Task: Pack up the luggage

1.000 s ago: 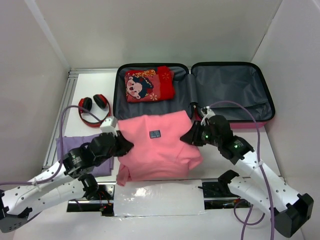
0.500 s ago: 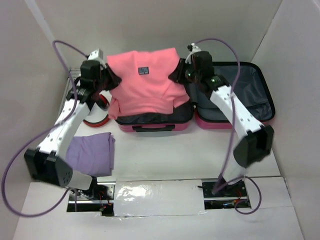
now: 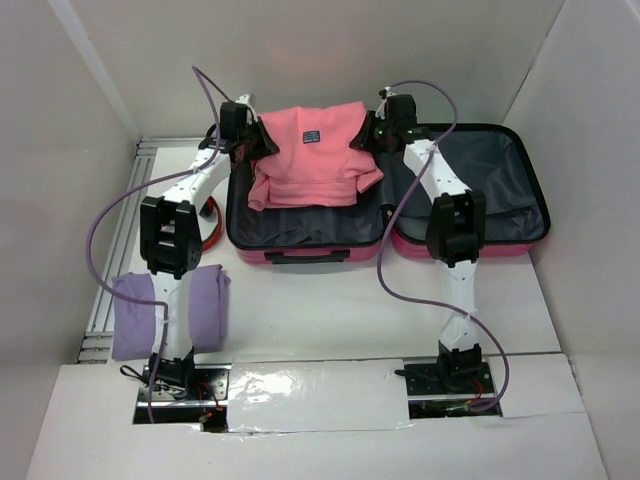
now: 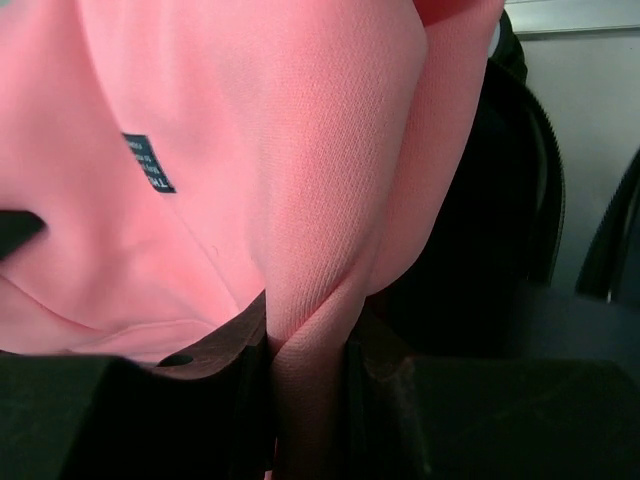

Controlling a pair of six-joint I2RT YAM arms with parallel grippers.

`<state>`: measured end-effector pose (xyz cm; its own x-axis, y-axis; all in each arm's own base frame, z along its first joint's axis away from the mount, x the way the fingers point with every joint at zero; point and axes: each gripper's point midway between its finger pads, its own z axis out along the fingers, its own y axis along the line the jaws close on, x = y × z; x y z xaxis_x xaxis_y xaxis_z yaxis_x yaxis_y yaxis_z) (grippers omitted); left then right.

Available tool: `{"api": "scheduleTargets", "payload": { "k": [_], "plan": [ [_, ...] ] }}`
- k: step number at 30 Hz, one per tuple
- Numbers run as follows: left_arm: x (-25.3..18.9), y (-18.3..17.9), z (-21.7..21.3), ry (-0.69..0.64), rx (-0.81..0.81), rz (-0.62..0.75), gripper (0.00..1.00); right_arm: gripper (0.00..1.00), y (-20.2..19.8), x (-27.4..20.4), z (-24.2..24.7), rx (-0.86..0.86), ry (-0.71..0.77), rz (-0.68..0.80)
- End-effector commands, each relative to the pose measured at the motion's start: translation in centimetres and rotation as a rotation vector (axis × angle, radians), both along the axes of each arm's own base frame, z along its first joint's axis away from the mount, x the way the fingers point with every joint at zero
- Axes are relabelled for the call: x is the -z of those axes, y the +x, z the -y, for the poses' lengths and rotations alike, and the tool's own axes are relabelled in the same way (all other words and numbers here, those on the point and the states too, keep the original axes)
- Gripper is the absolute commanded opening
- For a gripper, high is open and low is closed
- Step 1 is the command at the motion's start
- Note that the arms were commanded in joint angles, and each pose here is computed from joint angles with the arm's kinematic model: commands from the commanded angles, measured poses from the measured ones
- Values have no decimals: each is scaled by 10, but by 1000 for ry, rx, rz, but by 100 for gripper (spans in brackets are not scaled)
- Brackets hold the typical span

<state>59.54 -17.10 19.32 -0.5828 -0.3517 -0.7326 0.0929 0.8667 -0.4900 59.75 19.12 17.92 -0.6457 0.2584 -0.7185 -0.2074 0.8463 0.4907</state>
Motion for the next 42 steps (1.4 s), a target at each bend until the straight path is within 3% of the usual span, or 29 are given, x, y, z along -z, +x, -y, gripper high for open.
{"api": "scheduleTargets", "payload": {
  "k": [1, 8, 11, 22, 28, 30, 36, 42],
  "plan": [
    [-34, 21, -14, -67, -16, 103, 0, 0, 16, -37, -16, -65, 25, 124],
    [13, 32, -67, -49, -139, -6, 0, 0, 22, 12, -19, -67, 25, 40],
    [18, 24, -67, -69, -109, -34, 0, 0, 14, 14, -20, -79, 26, 5],
    [-65, -5, -60, -120, 7, 72, 0, 0, -16, -78, -21, -98, 88, 93],
    [-75, -12, -61, -133, 25, 74, 0, 0, -31, -58, -17, -70, 58, 34],
    [-70, -13, -62, -125, 29, 68, 0, 0, -34, -58, -13, -54, 49, 36],
    [-13, -4, -57, -135, 13, -49, 0, 0, -32, 8, -2, -11, 9, -82],
    [30, -3, -61, -53, -56, -110, 0, 0, -18, 48, 10, -5, -37, -118]
  ]
}}
